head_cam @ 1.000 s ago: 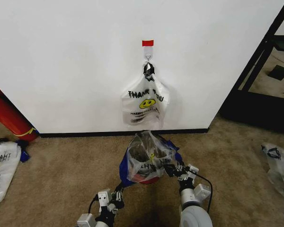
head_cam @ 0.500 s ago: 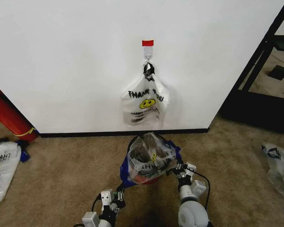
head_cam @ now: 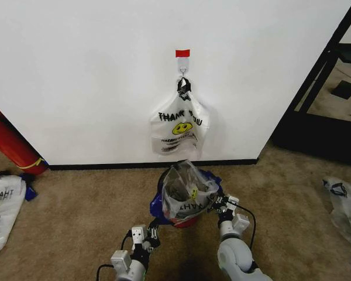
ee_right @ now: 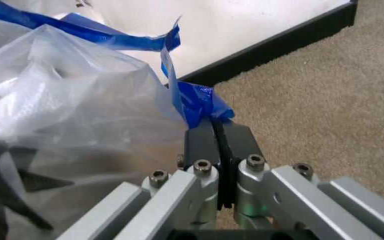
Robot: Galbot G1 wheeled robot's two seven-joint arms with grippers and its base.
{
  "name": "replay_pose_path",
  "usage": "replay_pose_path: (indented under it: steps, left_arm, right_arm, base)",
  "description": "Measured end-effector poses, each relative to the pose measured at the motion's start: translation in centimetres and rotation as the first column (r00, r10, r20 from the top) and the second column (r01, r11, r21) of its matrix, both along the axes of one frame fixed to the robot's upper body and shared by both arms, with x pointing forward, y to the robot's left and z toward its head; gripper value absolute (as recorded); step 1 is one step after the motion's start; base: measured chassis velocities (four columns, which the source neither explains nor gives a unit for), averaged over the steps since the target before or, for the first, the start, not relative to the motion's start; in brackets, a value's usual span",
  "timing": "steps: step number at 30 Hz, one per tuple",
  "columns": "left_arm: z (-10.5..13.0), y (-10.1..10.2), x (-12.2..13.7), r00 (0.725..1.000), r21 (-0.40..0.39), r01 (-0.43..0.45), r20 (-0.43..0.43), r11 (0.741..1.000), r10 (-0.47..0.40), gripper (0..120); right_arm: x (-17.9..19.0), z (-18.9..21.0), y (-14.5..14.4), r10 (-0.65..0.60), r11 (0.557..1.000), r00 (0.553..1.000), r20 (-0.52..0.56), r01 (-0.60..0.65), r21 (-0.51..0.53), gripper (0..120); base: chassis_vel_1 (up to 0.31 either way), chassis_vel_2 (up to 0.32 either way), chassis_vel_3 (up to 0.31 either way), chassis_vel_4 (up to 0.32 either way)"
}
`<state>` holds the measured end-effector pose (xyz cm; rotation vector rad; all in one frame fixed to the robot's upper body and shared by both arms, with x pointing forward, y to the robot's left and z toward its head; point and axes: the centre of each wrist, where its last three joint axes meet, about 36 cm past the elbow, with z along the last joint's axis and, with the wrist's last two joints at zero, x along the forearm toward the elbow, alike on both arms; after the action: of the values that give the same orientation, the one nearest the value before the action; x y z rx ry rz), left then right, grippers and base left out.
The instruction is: Pick up the garbage bag from the wall and place it over the trash bin.
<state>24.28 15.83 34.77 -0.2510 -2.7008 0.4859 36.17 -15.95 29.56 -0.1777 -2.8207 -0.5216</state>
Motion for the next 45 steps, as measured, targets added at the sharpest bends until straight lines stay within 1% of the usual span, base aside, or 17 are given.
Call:
replay_pose_path:
  steps: [10, 15, 18, 21, 22, 23, 24, 27, 29, 30, 32, 33, 35, 37, 38, 41, 45]
  left_arm:
    - [-1.3, -0.2, 1.3, 0.999, -0.005, -0.051, -0.005, 0.999, 0.051, 0]
    - [-1.3, 0.0, 1.2, 0.998, -0.007, -0.056, -0.001, 0.998, 0.056, 0]
    - [-0.7, 0.3, 0.2, 0.999, -0.007, -0.044, 0.008, 0.999, 0.045, 1]
    - [-0.1, 0.7, -0.7, 0.999, 0.002, -0.035, 0.014, 0.999, 0.035, 13]
    - [-0.1, 0.7, -0.7, 0.999, 0.002, -0.035, 0.014, 0.999, 0.035, 13]
    - [0.3, 0.9, -1.1, 0.999, 0.005, -0.035, 0.018, 0.999, 0.035, 18]
    - [0.4, 1.0, -1.3, 0.999, 0.007, -0.034, 0.019, 0.999, 0.034, 19]
    - [1.2, 1.2, -2.2, 0.999, 0.015, -0.029, 0.031, 0.999, 0.028, 34]
    - [1.6, 1.2, -2.6, 0.999, 0.02, -0.025, 0.043, 0.999, 0.024, 41]
    - [1.6, 1.2, -2.6, 0.999, 0.02, -0.025, 0.043, 0.999, 0.024, 41]
    - [2.4, 1.2, -3.4, 0.997, 0.027, -0.02, 0.071, 0.999, 0.018, 52]
    - [2.6, 1.3, -3.5, 0.997, 0.029, -0.019, 0.079, 0.999, 0.017, 54]
    - [3.3, 1.6, -3.8, 0.992, 0.039, -0.013, 0.124, 0.999, 0.008, 62]
    - [4.0, 1.9, -3.6, 0.987, 0.043, -0.006, 0.16, 0.999, -0.001, 70]
    - [4.0, 1.9, -3.6, 0.987, 0.043, -0.006, 0.16, 0.999, -0.001, 70]
    - [5.1, 2.1, -2.2, 0.976, 0.03, 0.017, 0.217, 0.999, -0.023, 84]
    - [5.8, 2.1, -0.4, 0.967, 0.013, 0.059, 0.249, 0.998, -0.06, 97]
  right_arm:
    - [2.4, -0.7, 0.9, -0.005, 1.0, 1.0, 0.002, 0.005, 0.01, 0]
    - [2.6, -1.3, 0.6, 0.006, 1.0, 1.0, 0.009, -0.006, -0.002, 0]
    - [1.5, -1.3, -0.2, 0.017, 1.0, 1.0, 0.018, -0.017, -0.017, 14]
    - [-0.1, -1.1, -1.2, 0.031, 0.999, 0.999, 0.032, -0.029, -0.033, 23]
    - [-0.1, -1.1, -1.2, 0.031, 0.999, 0.999, 0.032, -0.029, -0.033, 23]
    - [-0.9, -0.9, -1.8, 0.035, 0.999, 0.999, 0.04, -0.033, -0.04, 30]
    - [-1.2, -0.8, -2.0, 0.036, 0.998, 0.998, 0.044, -0.034, -0.044, 32]
    - [-3.2, -0.4, -3.3, 0.044, 0.997, 0.997, 0.063, -0.04, -0.061, 47]
    - [-4.1, -0.1, -3.9, 0.054, 0.996, 0.995, 0.08, -0.048, -0.071, 53]
    - [-4.1, -0.1, -3.9, 0.054, 0.996, 0.995, 0.08, -0.048, -0.071, 53]
    - [-5.3, 0.2, -4.7, 0.066, 0.994, 0.992, 0.108, -0.056, -0.089, 63]
    - [-5.5, 0.4, -4.9, 0.069, 0.994, 0.991, 0.115, -0.058, -0.093, 66]
    - [-6.0, 1.2, -5.9, 0.08, 0.993, 0.985, 0.152, -0.065, -0.099, 75]
    - [-6.1, 2.1, -6.9, 0.112, 0.991, 0.976, 0.185, -0.095, -0.099, 83]
    - [-6.1, 2.1, -6.9, 0.112, 0.991, 0.976, 0.185, -0.095, -0.099, 83]
    - [-5.2, 4.1, -9.3, 0.197, 0.978, 0.948, 0.249, -0.173, -0.113, 95]
    - [-3.3, 5.8, -10.8, 0.309, 0.949, 0.912, 0.269, -0.278, -0.148, 100]
  base:
    - [0.0, 0.0, 0.0, 0.0]
    - [0.0, 0.0, 0.0, 0.0]
    - [0.0, 0.0, 0.0, 0.0]
    - [0.0, 0.0, 0.0, 0.0]
    - [0.0, 0.0, 0.0, 0.0]
    - [0.0, 0.0, 0.0, 0.0]
    - [0.0, 0.0, 0.0, 0.0]
    - [0.0, 0.0, 0.0, 0.0]
    - [0.0, 0.0, 0.0, 0.0]
    - [0.0, 0.0, 0.0, 0.0]
    - [0.0, 0.0, 0.0, 0.0]
    - [0.0, 0.0, 0.0, 0.0]
    - [0.0, 0.0, 0.0, 0.0]
    - [0.0, 0.0, 0.0, 0.0]
    - [0.0, 0.0, 0.0, 0.0]
    - [0.0, 0.0, 0.0, 0.0]
    - [0.0, 0.0, 0.0, 0.0]
